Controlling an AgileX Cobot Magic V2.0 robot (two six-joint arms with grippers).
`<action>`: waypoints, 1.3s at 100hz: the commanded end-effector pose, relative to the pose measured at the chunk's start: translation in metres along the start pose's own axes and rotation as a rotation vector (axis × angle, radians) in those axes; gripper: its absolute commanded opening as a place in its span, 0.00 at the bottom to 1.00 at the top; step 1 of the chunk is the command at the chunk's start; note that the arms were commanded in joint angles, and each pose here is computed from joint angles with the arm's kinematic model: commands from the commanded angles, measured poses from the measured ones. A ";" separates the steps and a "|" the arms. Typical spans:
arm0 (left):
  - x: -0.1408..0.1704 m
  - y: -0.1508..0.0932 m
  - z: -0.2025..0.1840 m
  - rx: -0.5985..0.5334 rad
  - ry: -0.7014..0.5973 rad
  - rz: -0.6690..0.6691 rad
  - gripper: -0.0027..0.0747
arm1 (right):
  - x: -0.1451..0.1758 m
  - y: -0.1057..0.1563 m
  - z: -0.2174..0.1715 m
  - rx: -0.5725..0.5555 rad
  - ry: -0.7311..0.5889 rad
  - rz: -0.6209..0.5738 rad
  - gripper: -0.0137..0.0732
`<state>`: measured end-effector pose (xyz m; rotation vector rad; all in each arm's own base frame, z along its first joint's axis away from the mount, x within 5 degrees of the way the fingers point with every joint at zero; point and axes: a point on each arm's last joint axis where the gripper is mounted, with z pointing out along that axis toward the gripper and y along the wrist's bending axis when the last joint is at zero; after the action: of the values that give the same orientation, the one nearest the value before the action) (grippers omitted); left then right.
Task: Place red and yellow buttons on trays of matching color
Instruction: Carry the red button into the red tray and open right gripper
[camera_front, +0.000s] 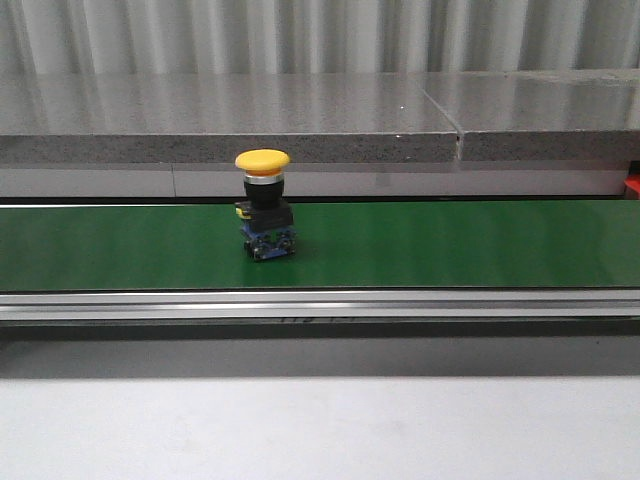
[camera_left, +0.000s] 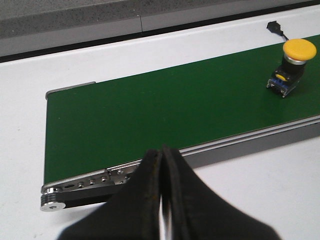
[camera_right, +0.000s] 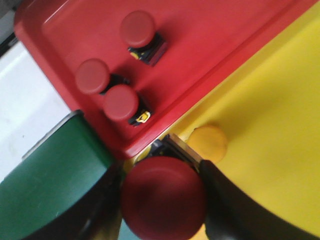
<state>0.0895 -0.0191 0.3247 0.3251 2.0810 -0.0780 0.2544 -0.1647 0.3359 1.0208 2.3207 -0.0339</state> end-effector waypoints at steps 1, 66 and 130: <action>-0.013 0.001 -0.005 -0.007 -0.093 -0.013 0.01 | -0.015 -0.005 -0.013 -0.012 -0.134 0.034 0.21; -0.013 0.001 -0.005 -0.007 -0.093 -0.013 0.01 | -0.034 -0.005 0.056 -0.052 -0.163 0.104 0.21; -0.013 0.001 -0.005 -0.007 -0.093 -0.013 0.01 | -0.034 -0.004 0.111 -0.075 -0.148 0.173 0.21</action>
<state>0.0895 -0.0191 0.3247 0.3251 2.0810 -0.0780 0.3226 -0.2149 0.2373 1.1679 2.2023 0.0498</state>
